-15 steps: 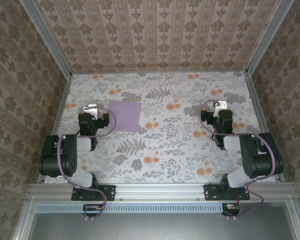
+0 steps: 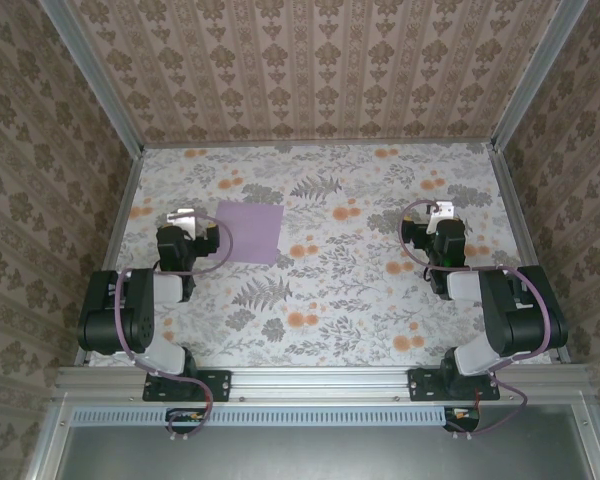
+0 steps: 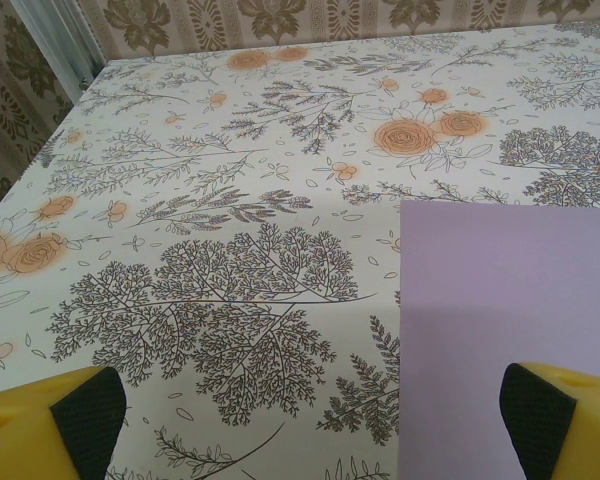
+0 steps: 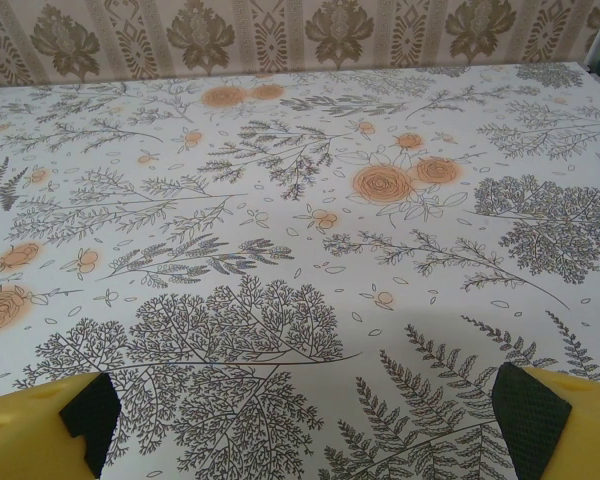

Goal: Fold a paper plane with a square sheet of paper (pick it up from the middle)
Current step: Move the square sheet of paper to the center of the table.

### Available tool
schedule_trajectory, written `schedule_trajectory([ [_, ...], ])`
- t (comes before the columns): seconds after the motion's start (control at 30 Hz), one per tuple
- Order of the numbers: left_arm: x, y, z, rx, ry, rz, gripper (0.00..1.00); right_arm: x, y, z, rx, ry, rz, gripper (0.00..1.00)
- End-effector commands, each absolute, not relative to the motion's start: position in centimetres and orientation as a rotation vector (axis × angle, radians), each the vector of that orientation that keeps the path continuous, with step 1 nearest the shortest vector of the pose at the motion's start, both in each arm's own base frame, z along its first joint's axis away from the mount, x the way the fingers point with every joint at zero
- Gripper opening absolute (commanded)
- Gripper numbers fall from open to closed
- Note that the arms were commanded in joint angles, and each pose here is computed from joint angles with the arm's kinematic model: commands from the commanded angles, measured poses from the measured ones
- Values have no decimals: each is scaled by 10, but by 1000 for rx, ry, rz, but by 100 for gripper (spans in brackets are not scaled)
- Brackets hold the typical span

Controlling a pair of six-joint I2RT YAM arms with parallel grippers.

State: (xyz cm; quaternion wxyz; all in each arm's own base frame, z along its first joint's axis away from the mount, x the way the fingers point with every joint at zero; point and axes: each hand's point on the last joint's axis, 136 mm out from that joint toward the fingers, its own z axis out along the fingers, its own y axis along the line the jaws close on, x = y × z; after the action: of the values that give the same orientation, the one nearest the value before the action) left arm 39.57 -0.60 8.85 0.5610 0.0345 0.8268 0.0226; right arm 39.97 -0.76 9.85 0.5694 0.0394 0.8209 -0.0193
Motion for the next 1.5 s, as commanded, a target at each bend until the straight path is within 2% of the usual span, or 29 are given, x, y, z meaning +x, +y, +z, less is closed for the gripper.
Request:
schedule_trajectory([
  [0.0,400,-6,94,103,1935,54,100,399,-9,98,88,1916,-59,100],
  [0.4,398,0,98,67,1919,79,100,398,-9,101,88,1906,-58,100],
  [0.57,388,10,122,7,1925,123,100,390,-21,128,160,1879,-110,100],
  [0.7,380,25,142,-190,2033,125,100,382,-27,158,261,1939,-115,100],
  [0.8,378,10,148,-246,2158,27,100,378,-23,171,374,1999,-57,100],
  [0.9,388,-27,154,-172,2262,-94,100,376,-16,176,504,2096,19,100],
  [1.13,406,-104,127,-136,2468,-355,100,385,64,165,446,2239,477,100],
  [1.47,401,-134,60,-297,2712,-421,94,395,168,131,283,2391,662,100],
])
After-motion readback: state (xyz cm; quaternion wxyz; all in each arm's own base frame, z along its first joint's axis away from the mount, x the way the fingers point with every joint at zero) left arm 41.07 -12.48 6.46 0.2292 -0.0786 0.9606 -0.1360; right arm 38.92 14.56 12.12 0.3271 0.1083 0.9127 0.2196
